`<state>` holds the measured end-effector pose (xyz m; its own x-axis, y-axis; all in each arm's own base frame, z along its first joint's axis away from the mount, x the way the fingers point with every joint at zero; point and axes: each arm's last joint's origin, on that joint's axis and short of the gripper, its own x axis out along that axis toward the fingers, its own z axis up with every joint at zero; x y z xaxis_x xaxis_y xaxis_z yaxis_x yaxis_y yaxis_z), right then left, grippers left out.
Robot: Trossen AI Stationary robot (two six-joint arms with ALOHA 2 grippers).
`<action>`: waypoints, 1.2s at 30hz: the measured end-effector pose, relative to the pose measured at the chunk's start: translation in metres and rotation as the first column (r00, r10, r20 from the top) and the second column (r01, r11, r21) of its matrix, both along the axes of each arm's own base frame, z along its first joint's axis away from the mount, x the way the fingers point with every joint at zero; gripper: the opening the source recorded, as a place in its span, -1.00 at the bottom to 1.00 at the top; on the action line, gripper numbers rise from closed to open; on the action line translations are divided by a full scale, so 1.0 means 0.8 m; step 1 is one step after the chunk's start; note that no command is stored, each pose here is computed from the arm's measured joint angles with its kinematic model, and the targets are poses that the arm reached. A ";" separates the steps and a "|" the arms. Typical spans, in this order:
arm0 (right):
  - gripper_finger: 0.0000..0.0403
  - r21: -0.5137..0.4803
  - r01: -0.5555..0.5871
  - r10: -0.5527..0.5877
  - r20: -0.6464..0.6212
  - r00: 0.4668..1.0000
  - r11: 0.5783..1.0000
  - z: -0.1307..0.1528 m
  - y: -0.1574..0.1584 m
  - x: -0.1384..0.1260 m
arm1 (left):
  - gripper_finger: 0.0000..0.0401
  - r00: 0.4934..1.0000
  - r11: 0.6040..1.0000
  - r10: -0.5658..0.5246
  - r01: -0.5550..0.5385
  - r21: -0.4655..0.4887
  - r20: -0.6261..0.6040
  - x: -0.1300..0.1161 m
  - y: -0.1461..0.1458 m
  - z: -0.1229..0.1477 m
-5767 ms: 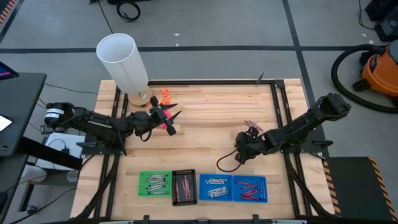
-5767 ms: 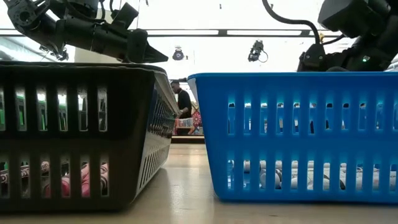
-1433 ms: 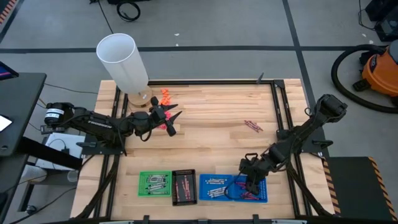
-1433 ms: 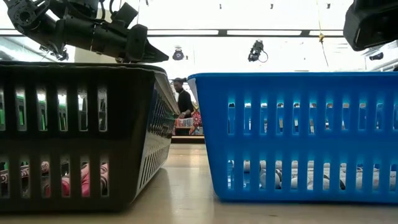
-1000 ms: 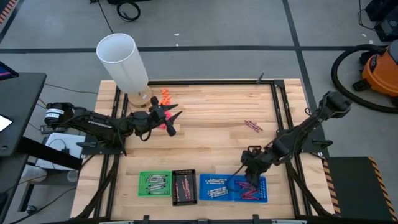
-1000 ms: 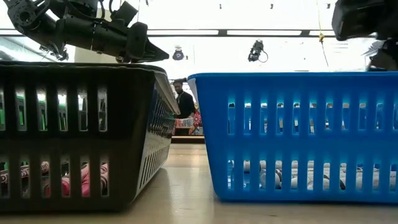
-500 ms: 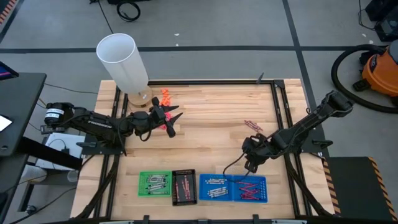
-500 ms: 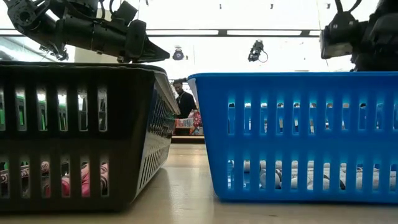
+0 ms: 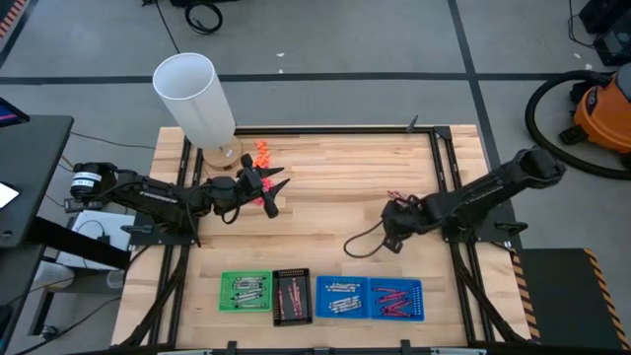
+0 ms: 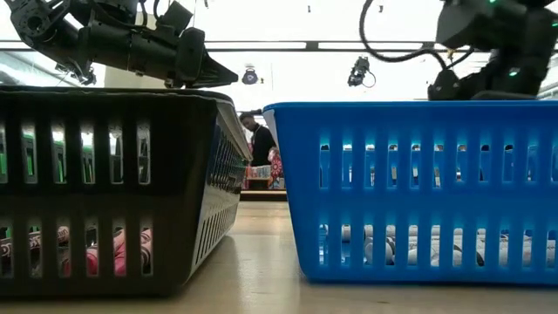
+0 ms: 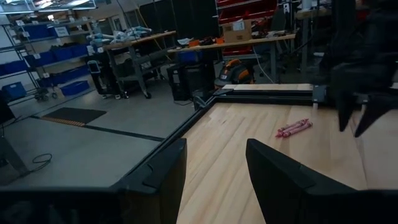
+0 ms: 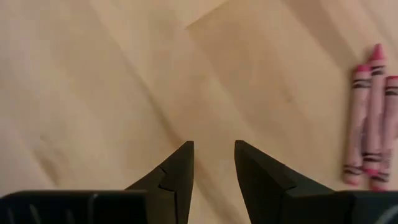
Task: Sort crayons
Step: Put the pink crayon into the black bin
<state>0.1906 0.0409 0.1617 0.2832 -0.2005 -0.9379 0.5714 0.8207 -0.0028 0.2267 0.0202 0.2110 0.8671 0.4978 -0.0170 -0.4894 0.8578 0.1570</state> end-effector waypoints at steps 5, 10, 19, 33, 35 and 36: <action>-0.38 -0.016 0.041 -0.042 -0.019 0.999 0.999 0.000 -0.024 0.003 | -0.12 1.000 1.000 0.000 0.000 0.000 0.000 0.000 0.000 0.000; -0.38 -0.034 0.050 -0.052 -0.055 0.997 0.998 -0.001 -0.044 0.003 | -0.12 1.000 1.000 0.000 0.000 0.000 0.000 0.000 0.000 0.000; -0.38 -0.060 0.078 -0.082 -0.055 0.995 0.995 0.007 -0.078 -0.003 | -0.12 1.000 1.000 0.000 0.000 0.000 -0.015 0.000 0.000 -0.002; -0.38 -0.102 0.189 -0.195 -0.056 0.979 0.977 -0.009 -0.117 -0.018 | -0.12 1.000 1.000 0.000 0.000 -0.007 -0.023 0.000 0.000 -0.003; -0.38 -0.101 0.215 -0.223 -0.073 0.972 0.971 -0.013 -0.123 -0.023 | -0.12 1.000 1.000 0.000 0.000 -0.008 -0.023 0.000 0.000 -0.003; -0.38 -0.101 0.225 -0.233 -0.075 0.970 0.969 -0.014 -0.125 -0.025 | -0.12 1.000 1.000 0.000 0.000 -0.009 -0.023 0.000 0.000 -0.003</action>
<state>0.1709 -0.0591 0.1504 0.1394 -0.3364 -0.9313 0.7382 0.6622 -0.1287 0.2266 0.0202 0.2084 0.8663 0.4978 -0.0415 -0.4860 0.8591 0.1605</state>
